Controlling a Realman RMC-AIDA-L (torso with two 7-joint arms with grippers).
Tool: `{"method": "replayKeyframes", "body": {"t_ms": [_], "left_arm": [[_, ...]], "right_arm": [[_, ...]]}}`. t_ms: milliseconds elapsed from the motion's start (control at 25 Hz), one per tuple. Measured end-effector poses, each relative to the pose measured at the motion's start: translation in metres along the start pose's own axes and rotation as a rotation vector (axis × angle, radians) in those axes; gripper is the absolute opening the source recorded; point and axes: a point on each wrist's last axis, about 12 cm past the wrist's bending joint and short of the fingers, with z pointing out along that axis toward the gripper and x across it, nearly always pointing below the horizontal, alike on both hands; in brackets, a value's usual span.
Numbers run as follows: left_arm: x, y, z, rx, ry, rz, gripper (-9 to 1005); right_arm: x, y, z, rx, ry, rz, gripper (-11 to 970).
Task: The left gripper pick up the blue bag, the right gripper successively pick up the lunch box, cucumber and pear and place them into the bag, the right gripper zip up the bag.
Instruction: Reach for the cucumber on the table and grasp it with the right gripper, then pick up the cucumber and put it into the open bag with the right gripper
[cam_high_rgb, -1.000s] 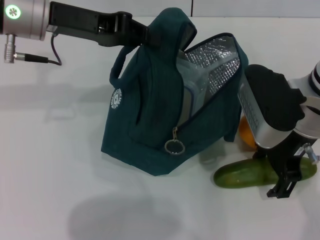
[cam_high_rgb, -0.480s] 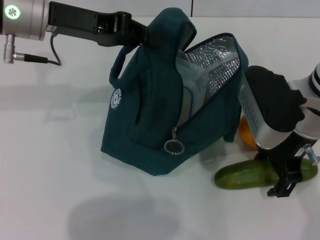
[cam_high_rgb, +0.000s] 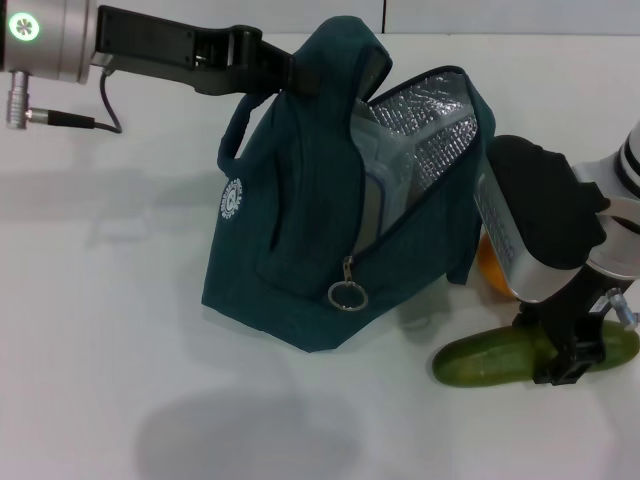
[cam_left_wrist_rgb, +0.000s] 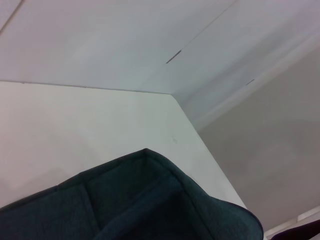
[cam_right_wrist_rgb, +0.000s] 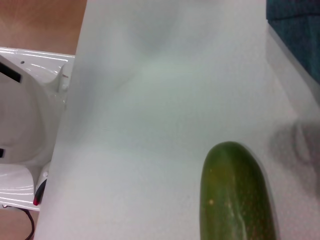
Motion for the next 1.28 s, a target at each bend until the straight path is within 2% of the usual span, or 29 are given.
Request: {"method": "replayKeyframes", "body": {"t_ms": [120,360,560,760,960,1280], "left_arm": [[0.000,0.000,0.000,0.000,0.000,-0.001,44],[0.002,0.001,-0.001,-0.002,0.000,-0.007,45],[0.003,0.002,-0.002,0.000,-0.004,-0.010,45],[0.002,0.001,-0.001,0.005,-0.002,-0.014,45],[0.001,-0.001,-0.001,0.009,0.003,-0.014,45],[0.003,0.000,-0.001,0.010,0.005,-0.019,45]], "right_arm": [[0.000,0.000,0.000,0.002,0.003,-0.003,564],[-0.003,0.004,-0.011,-0.003,0.000,-0.032,574],[-0.006,0.014,-0.028,-0.051,-0.069,-0.071,583],[-0.006,0.022,-0.056,-0.107,-0.236,-0.082,592],[0.005,0.025,-0.083,-0.133,-0.456,-0.076,601],[0.024,0.027,-0.096,-0.154,-0.780,-0.040,614]]}}
